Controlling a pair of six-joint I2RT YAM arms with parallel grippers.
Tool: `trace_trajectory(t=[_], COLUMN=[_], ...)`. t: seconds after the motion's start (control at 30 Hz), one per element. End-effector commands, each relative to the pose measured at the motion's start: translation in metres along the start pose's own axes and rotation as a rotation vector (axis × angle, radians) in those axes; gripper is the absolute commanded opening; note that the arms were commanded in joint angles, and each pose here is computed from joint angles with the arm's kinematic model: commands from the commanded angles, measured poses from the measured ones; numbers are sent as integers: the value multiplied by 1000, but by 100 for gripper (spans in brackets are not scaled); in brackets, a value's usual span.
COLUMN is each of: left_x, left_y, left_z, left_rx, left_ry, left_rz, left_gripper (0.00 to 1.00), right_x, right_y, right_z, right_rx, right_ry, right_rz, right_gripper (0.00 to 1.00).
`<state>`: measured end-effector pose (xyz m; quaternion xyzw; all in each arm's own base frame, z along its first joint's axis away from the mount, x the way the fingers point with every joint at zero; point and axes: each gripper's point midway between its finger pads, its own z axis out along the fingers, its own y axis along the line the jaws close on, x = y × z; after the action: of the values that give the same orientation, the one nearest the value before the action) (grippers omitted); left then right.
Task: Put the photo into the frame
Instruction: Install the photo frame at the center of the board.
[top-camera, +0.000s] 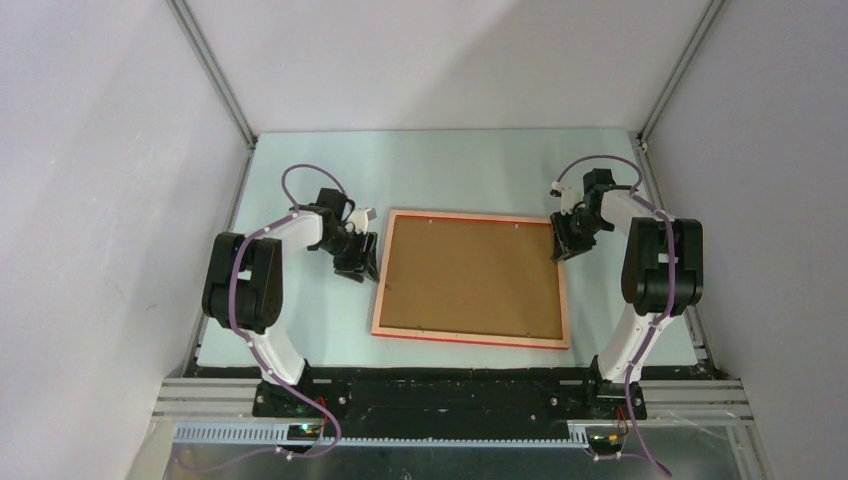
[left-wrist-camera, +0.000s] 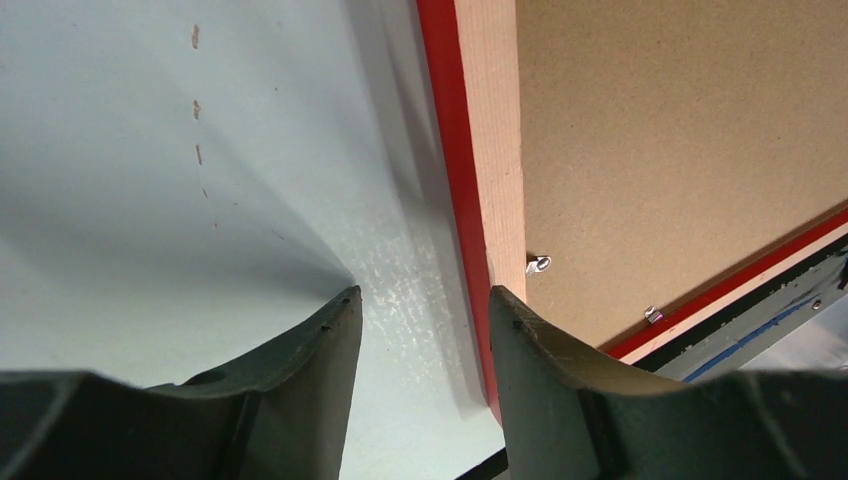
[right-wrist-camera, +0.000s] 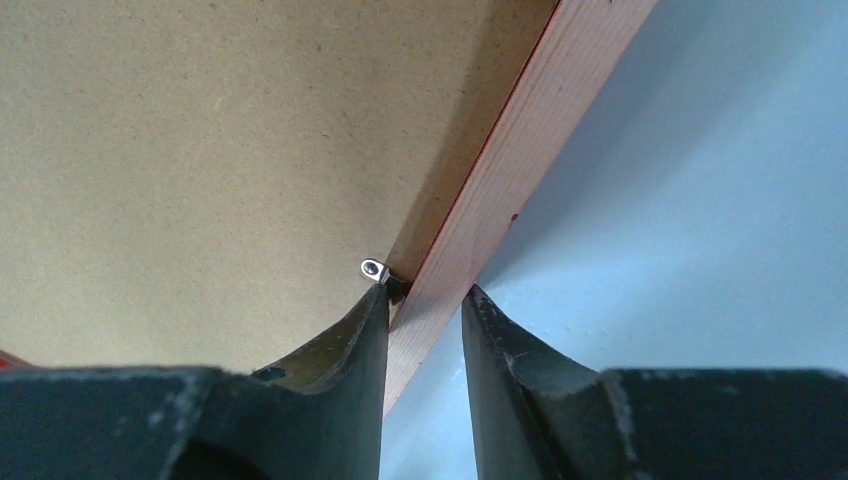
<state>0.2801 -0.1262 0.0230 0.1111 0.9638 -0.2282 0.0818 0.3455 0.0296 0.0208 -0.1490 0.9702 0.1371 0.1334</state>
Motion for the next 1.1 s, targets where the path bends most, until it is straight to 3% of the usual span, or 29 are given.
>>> trace_trajectory(t=[0.0,0.4,0.73,0.87,1.07], left_x=[-16,-30,-54,-51,-45], left_y=[0,4,0,-13,-13], left_z=[-8,-21,-57,-65,-69], left_rx=[-27,-63,-118,-91,-126], left_ry=[-49,-103,-227,-251,-256], left_rz=[42,78,199,284,369], left_gripper=[56,59,70,76,77], right_x=[11,1,-8,5,31], right_y=[-12,-6,19,39,114], right_z=[6,-19,-57,-59,-64], right_rx=[42,20,-16,-18,-139], right_ry=[45,-30,-125,-128,-126], right_rz=[-41,19,-11,-138,-447], right_gripper=[33,59,62,62,62])
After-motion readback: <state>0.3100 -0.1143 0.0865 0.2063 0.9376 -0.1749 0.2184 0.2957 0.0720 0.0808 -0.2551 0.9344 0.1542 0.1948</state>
